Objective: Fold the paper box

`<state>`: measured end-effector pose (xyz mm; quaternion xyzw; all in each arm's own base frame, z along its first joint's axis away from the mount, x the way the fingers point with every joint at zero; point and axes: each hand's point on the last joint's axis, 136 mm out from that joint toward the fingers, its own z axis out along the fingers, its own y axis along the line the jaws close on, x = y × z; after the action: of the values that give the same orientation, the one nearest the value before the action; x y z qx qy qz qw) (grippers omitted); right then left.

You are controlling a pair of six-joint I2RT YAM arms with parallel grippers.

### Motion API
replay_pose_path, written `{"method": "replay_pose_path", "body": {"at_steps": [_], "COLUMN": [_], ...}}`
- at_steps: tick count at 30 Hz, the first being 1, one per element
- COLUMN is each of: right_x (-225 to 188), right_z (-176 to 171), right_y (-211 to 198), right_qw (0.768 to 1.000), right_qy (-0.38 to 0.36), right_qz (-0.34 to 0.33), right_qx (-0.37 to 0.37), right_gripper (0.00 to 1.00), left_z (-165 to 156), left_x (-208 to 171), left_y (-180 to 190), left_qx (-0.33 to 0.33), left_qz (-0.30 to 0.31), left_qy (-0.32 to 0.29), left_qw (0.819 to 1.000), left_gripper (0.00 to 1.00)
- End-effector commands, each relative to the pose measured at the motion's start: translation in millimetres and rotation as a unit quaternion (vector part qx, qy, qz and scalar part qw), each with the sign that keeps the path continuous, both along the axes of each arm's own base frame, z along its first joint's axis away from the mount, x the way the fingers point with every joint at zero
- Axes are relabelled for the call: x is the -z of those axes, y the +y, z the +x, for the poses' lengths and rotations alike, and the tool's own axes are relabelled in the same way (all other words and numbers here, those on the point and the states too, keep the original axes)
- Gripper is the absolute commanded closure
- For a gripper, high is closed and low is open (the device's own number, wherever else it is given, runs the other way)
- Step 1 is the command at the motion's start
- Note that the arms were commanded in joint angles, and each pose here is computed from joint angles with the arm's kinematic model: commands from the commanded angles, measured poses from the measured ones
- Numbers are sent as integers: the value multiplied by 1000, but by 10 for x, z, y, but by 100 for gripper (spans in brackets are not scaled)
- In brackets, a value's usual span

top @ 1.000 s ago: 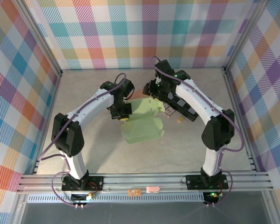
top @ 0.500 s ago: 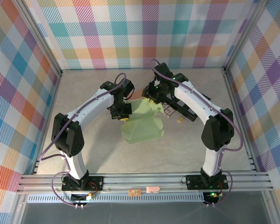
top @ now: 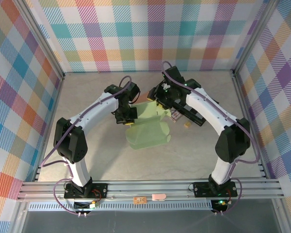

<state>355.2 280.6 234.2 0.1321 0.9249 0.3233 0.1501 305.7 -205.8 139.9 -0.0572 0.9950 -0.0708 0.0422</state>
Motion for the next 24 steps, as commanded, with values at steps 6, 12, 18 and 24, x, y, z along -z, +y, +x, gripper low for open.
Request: {"method": "replay_pose_path", "body": {"at_steps": [6,12,18,24], "right_x": [99,385,571,627], "right_z": [-451,-457,-319,-225], "right_y": [-344,-308,-284,-322], "right_qw": [999,998,997,994], "right_qy": [-22,0,1,-14], "right_qz": [-41,-54,-76,-106], "right_qx": [-16,-22,-22,-29], "right_gripper": [46,47,49,50], "left_z": [15,7,0,-15], "left_x": [-174,-188,-200,-205], "left_y": [0,3,9,11], "left_qx": [1,3,3,4], "left_qz": [-9,-8,-8,-9], "left_qy": [-27,-27,-29,-29], "left_qw": [1000,1000,1000,1000], "left_gripper": [100,100,100,100]}}
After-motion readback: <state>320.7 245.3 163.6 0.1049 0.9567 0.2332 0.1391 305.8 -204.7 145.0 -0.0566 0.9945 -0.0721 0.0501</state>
